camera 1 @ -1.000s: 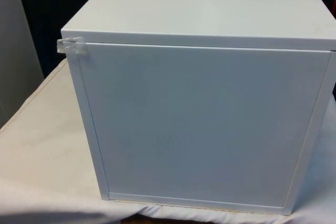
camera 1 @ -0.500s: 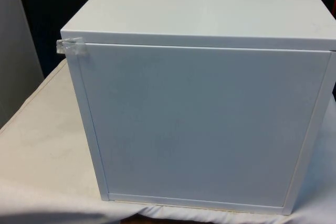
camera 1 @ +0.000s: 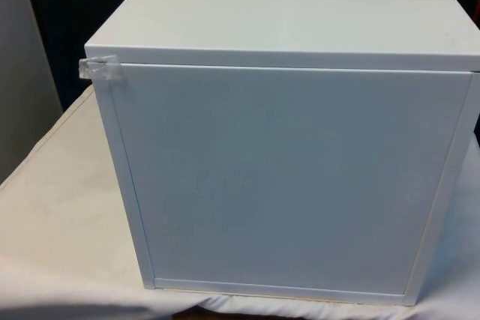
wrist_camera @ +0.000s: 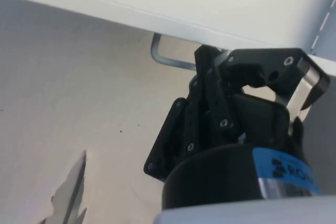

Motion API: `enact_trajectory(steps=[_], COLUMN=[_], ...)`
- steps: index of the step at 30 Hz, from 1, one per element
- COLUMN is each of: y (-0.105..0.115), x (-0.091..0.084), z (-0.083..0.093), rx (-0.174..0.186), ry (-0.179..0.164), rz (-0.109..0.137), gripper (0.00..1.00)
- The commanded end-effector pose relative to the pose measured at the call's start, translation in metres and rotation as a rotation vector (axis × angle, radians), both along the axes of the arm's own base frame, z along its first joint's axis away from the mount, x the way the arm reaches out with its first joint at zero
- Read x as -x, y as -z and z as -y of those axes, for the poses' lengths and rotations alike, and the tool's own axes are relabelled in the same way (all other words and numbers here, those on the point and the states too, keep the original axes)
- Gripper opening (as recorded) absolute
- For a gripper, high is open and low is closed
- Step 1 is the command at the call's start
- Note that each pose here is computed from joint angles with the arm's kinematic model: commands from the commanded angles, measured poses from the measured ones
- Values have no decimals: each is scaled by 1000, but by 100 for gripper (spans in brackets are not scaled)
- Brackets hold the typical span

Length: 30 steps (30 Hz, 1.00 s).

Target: Open the drawer, then close it.

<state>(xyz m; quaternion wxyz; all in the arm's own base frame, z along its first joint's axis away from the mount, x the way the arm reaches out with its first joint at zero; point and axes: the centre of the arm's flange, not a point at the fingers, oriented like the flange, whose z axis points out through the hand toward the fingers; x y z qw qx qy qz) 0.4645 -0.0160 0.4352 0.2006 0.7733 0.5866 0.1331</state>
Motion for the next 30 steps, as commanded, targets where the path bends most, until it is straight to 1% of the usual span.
enact_trajectory(steps=[1,4,5,6,12,13,14,21,22,23,27,28,29,30], y=[-3,-5,-4,-5,-5,-3,-5,-4,-3,-4,-5,-4,-4,-4], x=[-10,-14,-2,-15,-21,-3,-21,-23,-3,-23,-20,-16,-4,-15], z=[2,2,1,2,0,1,-1,-1,1,0,-2,-3,0,-3], rx=[4,5,1,6,8,3,8,8,3,7,-2,-3,1,-3], ry=[-1,1,3,1,2,2,2,3,2,3,-5,-18,-4,-25], rz=[6,11,6,12,14,5,14,15,4,16,13,9,6,7], gripper=[0,0,0,0,0,0,0,0,0,0,0,0,0,0])
